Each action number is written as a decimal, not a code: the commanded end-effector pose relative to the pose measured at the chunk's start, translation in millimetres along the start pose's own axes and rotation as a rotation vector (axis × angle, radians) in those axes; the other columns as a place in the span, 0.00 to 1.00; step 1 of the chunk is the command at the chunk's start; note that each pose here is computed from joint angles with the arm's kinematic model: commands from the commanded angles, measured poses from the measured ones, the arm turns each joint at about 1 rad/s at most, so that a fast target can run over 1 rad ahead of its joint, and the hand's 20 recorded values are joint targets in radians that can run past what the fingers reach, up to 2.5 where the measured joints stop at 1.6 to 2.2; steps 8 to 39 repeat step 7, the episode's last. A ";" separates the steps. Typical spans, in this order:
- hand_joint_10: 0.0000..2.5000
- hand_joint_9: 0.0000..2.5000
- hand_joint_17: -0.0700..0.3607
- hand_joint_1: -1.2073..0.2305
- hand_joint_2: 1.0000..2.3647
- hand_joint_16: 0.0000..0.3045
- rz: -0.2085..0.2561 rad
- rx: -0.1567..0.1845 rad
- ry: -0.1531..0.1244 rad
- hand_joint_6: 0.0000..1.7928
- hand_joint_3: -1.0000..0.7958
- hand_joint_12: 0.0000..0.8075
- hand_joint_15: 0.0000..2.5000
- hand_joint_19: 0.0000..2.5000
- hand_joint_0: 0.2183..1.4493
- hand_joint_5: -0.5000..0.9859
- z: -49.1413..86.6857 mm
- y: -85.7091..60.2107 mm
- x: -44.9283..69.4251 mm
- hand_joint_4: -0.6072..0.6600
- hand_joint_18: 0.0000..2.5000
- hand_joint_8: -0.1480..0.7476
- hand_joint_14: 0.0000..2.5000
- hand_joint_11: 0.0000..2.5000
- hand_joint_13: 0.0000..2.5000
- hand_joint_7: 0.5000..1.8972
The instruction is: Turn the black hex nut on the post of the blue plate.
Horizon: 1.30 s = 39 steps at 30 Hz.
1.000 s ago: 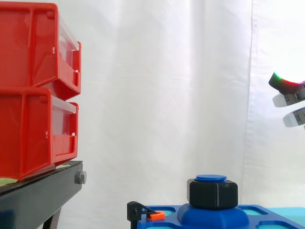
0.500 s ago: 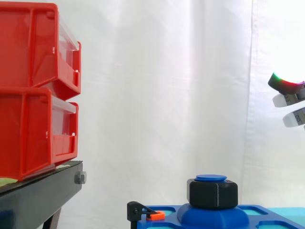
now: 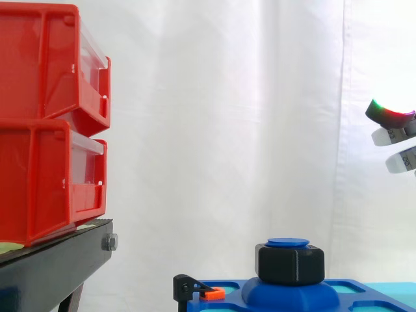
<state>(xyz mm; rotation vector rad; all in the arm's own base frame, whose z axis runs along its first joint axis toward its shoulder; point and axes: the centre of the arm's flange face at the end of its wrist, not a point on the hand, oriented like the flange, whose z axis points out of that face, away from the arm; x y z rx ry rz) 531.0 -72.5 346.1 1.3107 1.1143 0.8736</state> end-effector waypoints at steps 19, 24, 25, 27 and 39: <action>0.00 0.00 0.43 0.57 0.00 0.17 0.000 0.000 0.001 0.28 0.28 0.40 0.00 0.00 0.18 0.16 -0.1 0.1 0.4 0.56 0.00 0.32 0.00 0.00 0.00 0.13; 0.00 0.00 0.43 0.57 0.00 0.17 0.000 0.000 0.001 0.28 0.28 0.40 0.00 0.00 0.18 0.16 -0.1 0.1 0.4 0.56 0.00 0.32 0.00 0.00 0.00 0.13; 0.00 0.00 0.43 0.57 0.00 0.17 0.000 0.000 0.001 0.28 0.28 0.40 0.00 0.00 0.18 0.16 -0.1 0.1 0.4 0.56 0.00 0.32 0.00 0.00 0.00 0.13; 0.00 0.00 0.43 0.57 0.00 0.17 0.000 0.000 0.001 0.28 0.28 0.40 0.00 0.00 0.18 0.16 -0.1 0.1 0.4 0.56 0.00 0.32 0.00 0.00 0.00 0.13; 0.00 0.00 0.43 0.57 0.00 0.17 0.000 0.000 0.001 0.28 0.28 0.40 0.00 0.00 0.18 0.16 -0.1 0.1 0.4 0.56 0.00 0.32 0.00 0.00 0.00 0.13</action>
